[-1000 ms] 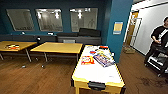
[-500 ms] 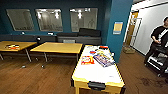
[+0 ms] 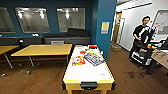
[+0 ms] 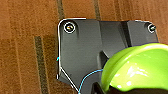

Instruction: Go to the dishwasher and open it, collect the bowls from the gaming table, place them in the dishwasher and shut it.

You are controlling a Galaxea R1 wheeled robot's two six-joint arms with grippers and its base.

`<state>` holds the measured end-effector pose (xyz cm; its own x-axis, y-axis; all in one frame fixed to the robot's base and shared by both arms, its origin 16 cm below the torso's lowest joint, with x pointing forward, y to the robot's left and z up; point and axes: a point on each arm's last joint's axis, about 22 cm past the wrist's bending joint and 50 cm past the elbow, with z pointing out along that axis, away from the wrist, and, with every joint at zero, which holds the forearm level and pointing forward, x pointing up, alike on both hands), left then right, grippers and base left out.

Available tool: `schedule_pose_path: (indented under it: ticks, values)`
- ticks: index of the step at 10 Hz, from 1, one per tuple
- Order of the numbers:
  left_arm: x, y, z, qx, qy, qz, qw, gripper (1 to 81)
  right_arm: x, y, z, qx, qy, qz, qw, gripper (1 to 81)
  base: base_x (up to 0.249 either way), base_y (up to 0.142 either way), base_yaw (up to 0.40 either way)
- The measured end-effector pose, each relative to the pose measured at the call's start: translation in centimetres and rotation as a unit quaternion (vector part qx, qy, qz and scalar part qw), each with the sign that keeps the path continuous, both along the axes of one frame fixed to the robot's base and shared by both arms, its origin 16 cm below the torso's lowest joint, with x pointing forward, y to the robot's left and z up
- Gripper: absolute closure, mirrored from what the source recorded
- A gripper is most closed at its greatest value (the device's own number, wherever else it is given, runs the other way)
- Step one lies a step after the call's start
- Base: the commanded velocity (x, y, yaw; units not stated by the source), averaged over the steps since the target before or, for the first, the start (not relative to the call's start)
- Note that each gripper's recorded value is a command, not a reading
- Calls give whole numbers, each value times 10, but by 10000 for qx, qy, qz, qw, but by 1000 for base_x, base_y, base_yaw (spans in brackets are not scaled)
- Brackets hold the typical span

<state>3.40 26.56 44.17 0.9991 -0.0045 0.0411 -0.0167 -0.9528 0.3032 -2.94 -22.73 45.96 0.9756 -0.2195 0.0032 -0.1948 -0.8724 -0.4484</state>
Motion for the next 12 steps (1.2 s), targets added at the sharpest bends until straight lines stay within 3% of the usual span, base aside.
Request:
schedule_pose_path:
  ticks: [1, 3, 6, 12]
  values:
    - [-3, -8, 1, -111, -12, 9, 9999, 811, 0, 1, 0, 2, 1, 2, 10000, 811, 0, 0, -397]
    - [-16, -12, 0, -133, 67, 10, 9999, 811, 3, 0, -3, -42, -30, 6, 10000, 811, 0, 0, -397]
    - [-10, 4, -4, 44, 32, 17, 10000, 811, -2, 1, -5, -82, -25, 77, 9999, 811, 0, 0, -396]
    - [-10, 2, -8, 95, 18, 20, 10000, 811, -3, 1, -5, -76, -67, 175, 9998, 811, 0, 0, -396]
